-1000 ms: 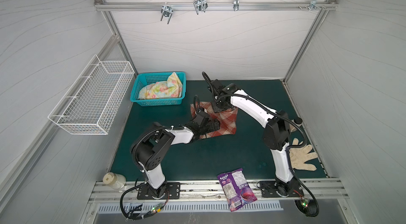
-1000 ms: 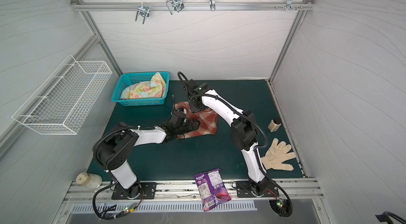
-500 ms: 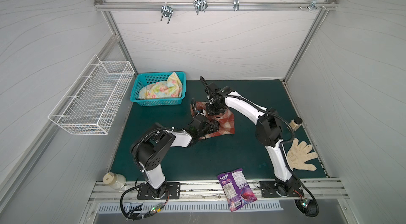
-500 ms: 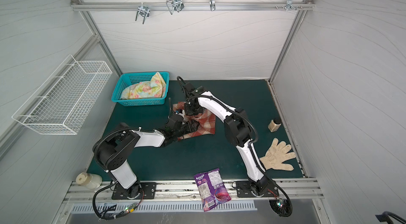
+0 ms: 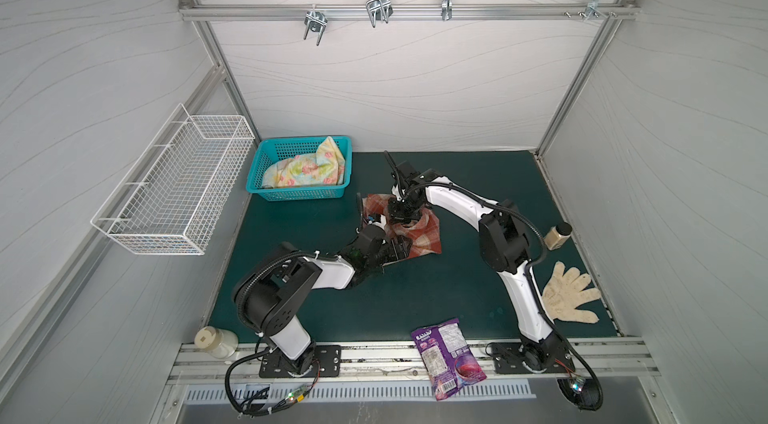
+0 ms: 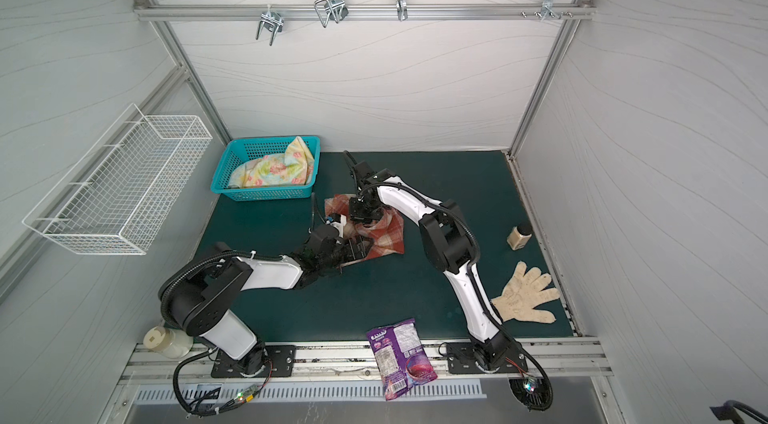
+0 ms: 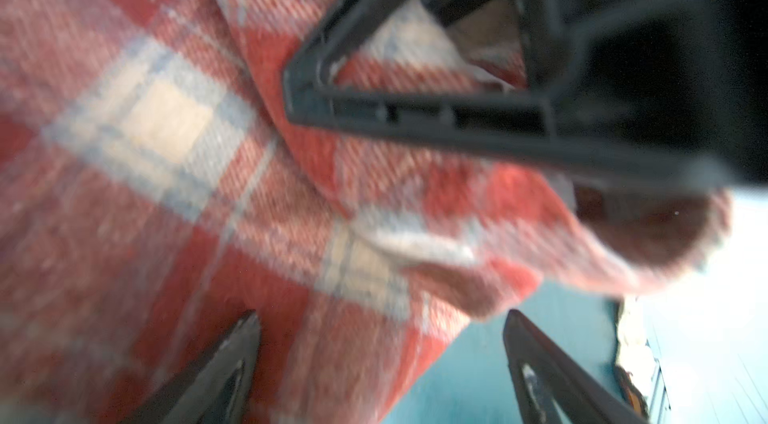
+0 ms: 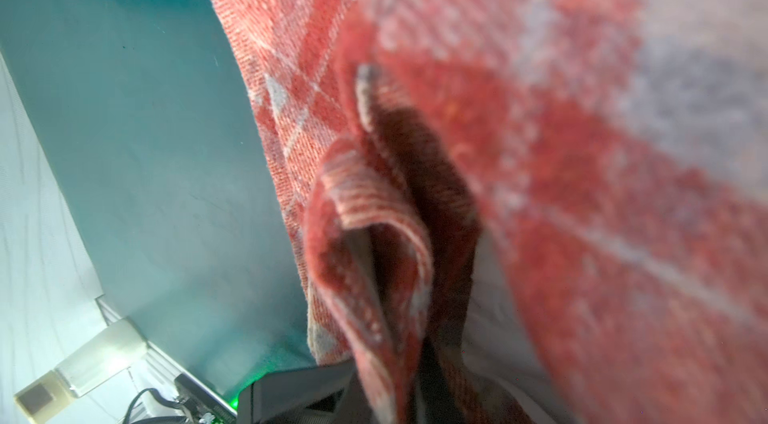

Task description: Fold and stack the skirts

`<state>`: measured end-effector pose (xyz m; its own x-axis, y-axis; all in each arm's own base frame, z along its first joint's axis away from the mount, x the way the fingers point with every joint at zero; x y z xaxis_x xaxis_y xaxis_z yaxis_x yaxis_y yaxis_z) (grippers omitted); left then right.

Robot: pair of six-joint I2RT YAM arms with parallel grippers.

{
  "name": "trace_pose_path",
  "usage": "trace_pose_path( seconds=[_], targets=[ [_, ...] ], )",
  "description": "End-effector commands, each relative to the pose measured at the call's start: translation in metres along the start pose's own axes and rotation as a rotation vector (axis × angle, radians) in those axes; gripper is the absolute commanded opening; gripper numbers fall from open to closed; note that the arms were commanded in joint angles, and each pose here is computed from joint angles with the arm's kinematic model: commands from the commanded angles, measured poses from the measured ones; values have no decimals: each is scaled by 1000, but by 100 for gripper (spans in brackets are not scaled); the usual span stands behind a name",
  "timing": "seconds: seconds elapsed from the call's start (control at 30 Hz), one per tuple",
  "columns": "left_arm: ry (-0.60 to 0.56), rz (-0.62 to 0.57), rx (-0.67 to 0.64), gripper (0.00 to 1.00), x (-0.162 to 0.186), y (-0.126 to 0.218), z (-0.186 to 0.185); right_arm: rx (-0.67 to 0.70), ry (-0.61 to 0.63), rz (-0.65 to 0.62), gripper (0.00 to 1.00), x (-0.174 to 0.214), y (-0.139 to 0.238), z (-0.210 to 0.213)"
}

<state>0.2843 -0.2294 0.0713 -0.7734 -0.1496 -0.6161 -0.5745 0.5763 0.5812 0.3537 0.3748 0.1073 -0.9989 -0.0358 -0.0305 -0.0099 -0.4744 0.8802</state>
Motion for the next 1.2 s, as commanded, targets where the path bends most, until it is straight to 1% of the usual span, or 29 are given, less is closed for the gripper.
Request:
trace_pose_path(
  seconds=[0.0, 0.1, 0.17, 0.2, 0.27, 0.37, 0.53, 0.7, 0.8, 0.83, 0.87, 0.9, 1.03, 1.1, 1.17],
  targets=[
    [-2, 38, -1, 92, 9, 11, -1, -28, -23, 7, 11, -3, -7, 1],
    [-3, 20, -5, 93, 7, 21, -1, -37, -22, 10, 13, -3, -9, 3],
    [-12, 7, -17, 93, 6, 24, 0, -43, -17, 19, 17, 0, -11, 7],
    [-14, 36, -45, 93, 11, 24, 5, -50, -15, 24, 19, 1, -12, 8],
    [-21, 50, -55, 93, 15, 21, 8, -88, -17, 45, 26, 6, -12, 16],
    [-10, 73, -69, 93, 23, 15, 15, -165, -19, 40, 36, 8, -5, 35],
    [18, 66, -58, 92, 30, 8, 20, -235, 15, 2, 53, 2, 26, 68],
    [23, 70, -66, 92, 35, 9, 24, -329, 37, -31, 64, 1, 62, 95],
    [16, 68, -70, 92, 35, 12, 25, -376, 54, -53, 68, 4, 86, 106],
    [14, 67, -73, 92, 36, 13, 25, -392, 65, -64, 71, 5, 95, 110],
    [11, 65, -71, 92, 35, 15, 25, -401, 75, -79, 74, 5, 104, 113],
    [9, 65, -67, 92, 36, 16, 24, -405, 87, -101, 99, 4, 115, 113],
    [6, 55, -63, 92, 35, 24, 23, -376, 89, -172, 99, -7, 143, 93],
    [1, 47, -55, 92, 33, 30, 20, -319, 86, -206, 99, -14, 149, 74],
    [-5, 38, -48, 92, 30, 36, 17, -268, 65, -214, 99, -20, 147, 50]
  ],
)
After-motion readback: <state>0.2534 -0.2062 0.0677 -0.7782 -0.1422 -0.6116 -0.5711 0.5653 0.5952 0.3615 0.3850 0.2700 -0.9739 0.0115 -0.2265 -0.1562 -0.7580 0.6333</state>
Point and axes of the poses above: each gripper's point midway between its finger pads, its own y axis back along the fingers, its own z axis along the line the jaws close on, x = y × z, the point moved 4 cm from there along y, back along the fingers, and after that the axes turned 8 degrees about -y, right-handed, at the moved point
